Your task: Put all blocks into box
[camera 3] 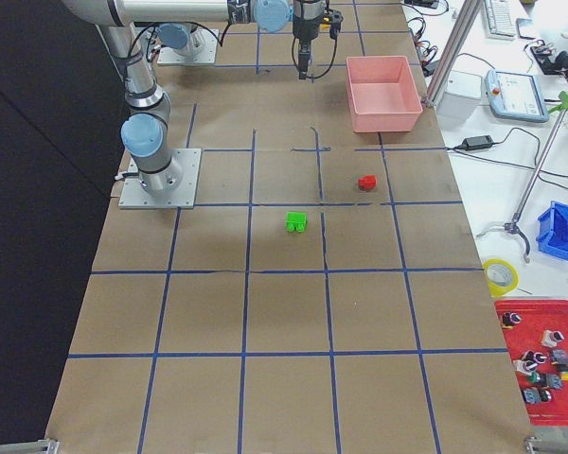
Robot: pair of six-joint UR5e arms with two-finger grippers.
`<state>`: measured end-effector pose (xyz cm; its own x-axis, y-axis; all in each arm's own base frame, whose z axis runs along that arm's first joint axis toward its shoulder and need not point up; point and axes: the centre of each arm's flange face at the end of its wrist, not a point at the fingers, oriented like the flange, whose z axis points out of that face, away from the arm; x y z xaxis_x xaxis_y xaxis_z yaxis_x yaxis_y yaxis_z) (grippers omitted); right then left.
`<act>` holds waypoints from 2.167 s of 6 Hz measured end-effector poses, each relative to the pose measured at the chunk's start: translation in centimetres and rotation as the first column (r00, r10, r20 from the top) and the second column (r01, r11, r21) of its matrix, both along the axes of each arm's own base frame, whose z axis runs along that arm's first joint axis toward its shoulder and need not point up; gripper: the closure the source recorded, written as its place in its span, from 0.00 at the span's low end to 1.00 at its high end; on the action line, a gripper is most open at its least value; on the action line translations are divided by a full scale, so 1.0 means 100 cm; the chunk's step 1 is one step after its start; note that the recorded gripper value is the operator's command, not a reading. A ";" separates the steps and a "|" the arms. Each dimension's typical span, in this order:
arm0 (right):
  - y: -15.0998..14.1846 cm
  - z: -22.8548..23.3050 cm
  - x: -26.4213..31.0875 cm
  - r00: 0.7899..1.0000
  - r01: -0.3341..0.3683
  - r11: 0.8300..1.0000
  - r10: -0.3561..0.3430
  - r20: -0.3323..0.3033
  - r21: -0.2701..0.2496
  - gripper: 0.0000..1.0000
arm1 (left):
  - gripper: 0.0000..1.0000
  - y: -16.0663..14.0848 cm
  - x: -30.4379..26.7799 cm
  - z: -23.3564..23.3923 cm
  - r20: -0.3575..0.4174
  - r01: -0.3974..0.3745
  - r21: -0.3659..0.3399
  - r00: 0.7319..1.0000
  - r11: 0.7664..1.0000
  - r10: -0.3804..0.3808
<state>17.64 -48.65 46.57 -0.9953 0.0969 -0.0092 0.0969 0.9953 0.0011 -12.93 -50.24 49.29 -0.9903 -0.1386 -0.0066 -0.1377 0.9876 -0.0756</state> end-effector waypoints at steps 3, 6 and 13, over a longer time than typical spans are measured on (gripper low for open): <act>-0.001 -0.003 0.000 1.000 -0.002 1.000 0.002 0.000 0.008 0.00 | 0.00 -0.005 0.094 -0.012 0.021 0.043 0.038 0.999 0.998 -0.044; -0.014 -0.016 -0.043 0.999 -0.028 0.999 0.029 -0.028 0.030 0.01 | 0.00 0.037 0.294 -0.047 -0.016 0.162 0.113 0.987 0.980 -0.161; 0.036 -0.176 -0.338 0.991 -0.134 0.991 0.133 -0.031 -0.014 0.05 | 0.01 0.050 0.361 -0.149 -0.029 0.357 0.061 0.934 0.932 -0.356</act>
